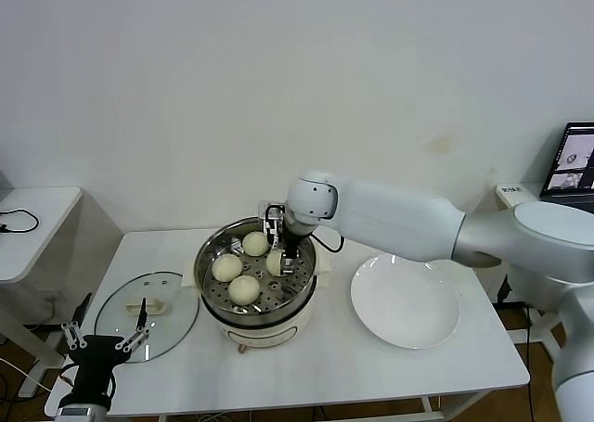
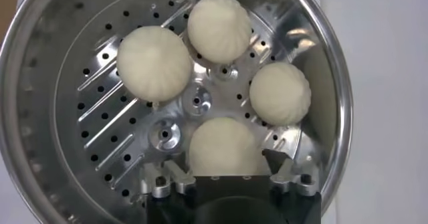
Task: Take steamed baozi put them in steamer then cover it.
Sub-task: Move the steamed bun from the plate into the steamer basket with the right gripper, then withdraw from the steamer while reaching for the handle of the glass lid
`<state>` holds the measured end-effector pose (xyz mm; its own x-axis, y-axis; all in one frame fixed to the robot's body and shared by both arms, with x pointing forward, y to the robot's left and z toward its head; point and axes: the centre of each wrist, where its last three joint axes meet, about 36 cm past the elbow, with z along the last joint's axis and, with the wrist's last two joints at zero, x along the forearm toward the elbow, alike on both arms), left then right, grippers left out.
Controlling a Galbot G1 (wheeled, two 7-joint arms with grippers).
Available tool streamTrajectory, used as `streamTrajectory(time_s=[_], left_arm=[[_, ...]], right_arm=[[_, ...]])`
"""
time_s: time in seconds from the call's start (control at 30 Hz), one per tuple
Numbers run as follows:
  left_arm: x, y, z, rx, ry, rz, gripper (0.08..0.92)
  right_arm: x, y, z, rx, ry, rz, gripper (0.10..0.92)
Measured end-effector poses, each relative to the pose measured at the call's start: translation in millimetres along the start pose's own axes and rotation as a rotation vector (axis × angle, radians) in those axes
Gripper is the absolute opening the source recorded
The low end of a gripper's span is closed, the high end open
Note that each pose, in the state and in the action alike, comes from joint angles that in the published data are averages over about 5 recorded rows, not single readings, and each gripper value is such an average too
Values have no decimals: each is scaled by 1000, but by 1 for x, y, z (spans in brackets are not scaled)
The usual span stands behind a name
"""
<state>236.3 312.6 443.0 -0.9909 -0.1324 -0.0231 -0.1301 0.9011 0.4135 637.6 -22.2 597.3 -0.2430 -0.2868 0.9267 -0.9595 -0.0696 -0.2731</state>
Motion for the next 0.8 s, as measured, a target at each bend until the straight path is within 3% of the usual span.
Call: streamTrajectory(time_s=[0.4, 0.6, 0.8], left_arm=[[-3, -2, 0, 8, -8, -3, 823], [-6, -4, 1, 6, -11, -6, 823], [-8, -7, 4, 4, -7, -16, 823]], right_arm=[[31, 16, 31, -30, -124, 95, 823], [30, 47, 69, -76, -283, 250, 823], [19, 86, 112, -173, -506, 430, 823]])
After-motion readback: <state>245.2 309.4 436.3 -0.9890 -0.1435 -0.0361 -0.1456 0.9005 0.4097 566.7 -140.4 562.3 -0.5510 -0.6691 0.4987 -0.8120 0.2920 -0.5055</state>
